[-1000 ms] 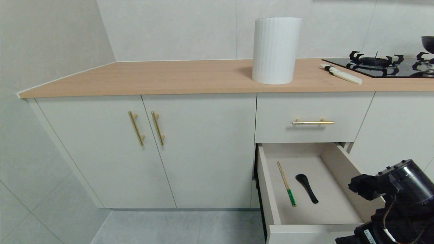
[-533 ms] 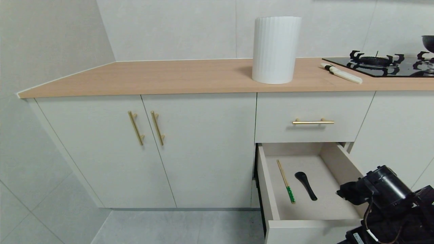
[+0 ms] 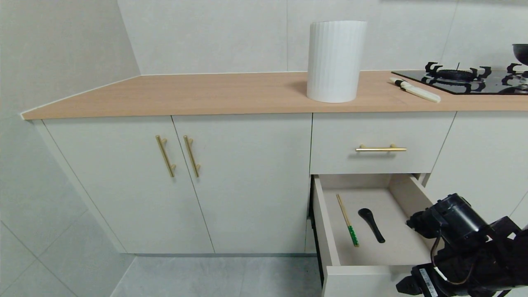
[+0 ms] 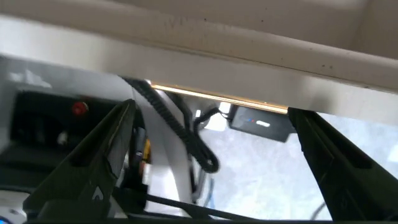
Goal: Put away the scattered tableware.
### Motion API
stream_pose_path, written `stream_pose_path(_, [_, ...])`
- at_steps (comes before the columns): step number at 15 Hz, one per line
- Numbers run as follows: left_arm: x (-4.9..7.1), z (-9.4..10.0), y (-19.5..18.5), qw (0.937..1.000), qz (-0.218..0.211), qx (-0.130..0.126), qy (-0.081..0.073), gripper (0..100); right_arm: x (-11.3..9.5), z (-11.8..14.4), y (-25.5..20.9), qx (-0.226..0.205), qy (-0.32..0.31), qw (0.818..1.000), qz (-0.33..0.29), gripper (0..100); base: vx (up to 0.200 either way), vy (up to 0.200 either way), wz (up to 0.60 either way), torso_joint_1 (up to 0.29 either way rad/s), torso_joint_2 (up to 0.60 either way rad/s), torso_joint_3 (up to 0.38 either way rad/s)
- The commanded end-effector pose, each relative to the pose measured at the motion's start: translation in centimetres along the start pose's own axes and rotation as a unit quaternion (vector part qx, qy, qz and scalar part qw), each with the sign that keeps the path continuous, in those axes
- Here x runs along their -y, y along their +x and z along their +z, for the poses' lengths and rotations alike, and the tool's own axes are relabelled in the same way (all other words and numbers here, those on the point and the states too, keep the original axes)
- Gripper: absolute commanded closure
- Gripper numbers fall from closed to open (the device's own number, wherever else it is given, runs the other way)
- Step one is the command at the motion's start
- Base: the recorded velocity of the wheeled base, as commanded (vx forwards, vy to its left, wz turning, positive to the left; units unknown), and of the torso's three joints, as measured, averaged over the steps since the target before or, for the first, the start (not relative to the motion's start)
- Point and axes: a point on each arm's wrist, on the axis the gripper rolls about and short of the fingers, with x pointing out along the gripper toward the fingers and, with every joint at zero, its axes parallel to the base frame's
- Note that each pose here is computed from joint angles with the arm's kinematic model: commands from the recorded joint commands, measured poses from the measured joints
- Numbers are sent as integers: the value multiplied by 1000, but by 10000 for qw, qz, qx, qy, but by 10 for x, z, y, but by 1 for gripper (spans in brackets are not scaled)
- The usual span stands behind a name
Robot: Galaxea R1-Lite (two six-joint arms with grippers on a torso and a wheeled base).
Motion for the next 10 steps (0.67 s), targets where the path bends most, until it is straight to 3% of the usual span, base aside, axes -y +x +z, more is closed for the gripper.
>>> stream_pose_path(1, [0,0,0,10000,2,-3,-2,0,1,7,5,41,85,9999,-43,0,0,0,0,0,0,0])
stream_pose_path(10, [0,0,0,10000,2,-3,-2,0,4,29,26,689,497,9958,-329,0,0,0,0,0,0,0])
